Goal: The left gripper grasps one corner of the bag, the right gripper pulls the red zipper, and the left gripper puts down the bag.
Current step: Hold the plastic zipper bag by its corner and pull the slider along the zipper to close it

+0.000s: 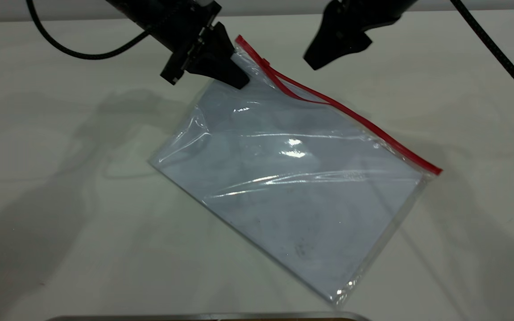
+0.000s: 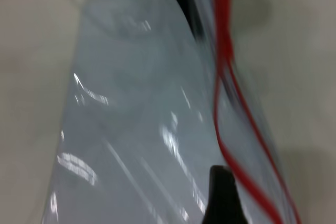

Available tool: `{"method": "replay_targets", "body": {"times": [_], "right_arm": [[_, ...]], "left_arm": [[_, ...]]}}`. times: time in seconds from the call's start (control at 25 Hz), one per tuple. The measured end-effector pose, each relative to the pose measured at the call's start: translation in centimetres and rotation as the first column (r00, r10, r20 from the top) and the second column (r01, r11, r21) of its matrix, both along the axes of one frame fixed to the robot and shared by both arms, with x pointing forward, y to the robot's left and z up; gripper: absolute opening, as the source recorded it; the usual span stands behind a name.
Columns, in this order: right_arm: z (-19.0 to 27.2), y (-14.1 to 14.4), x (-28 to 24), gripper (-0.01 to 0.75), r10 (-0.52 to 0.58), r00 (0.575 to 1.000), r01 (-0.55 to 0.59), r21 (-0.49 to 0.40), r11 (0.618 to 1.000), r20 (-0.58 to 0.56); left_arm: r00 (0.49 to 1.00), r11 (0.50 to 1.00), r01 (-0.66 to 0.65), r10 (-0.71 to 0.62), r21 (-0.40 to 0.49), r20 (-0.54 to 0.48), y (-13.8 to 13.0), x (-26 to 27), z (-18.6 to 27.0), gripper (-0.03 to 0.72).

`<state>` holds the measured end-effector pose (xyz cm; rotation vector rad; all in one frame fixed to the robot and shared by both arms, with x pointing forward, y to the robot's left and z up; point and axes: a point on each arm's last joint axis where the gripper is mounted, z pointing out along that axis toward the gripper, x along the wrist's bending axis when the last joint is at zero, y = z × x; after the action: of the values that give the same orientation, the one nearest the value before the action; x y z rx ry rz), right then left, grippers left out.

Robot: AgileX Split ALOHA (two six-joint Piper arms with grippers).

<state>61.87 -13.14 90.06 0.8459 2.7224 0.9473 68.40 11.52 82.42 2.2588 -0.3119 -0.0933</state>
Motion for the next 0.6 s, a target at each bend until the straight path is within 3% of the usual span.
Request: {"method": "replay_targets", "body": {"times": [0.28,0.6], "right_arm": [[-1.2,0.9,0.2,0.576,0.035,0.999,-0.034,0.087,0.996,-0.002],[-2.4,1.0,0.2,0.576,0.043,0.999,-0.041,0.09,0.995,-0.02]], "left_arm": [[1.0,1.0,0.019,-0.019,-0.016,-0.004,-1.5,-0.5,0.1,0.053],[1.0,0.997,-0.016,0.014,-0.071,-0.021,-2.2,-0.5,0.5,0.053]]}}
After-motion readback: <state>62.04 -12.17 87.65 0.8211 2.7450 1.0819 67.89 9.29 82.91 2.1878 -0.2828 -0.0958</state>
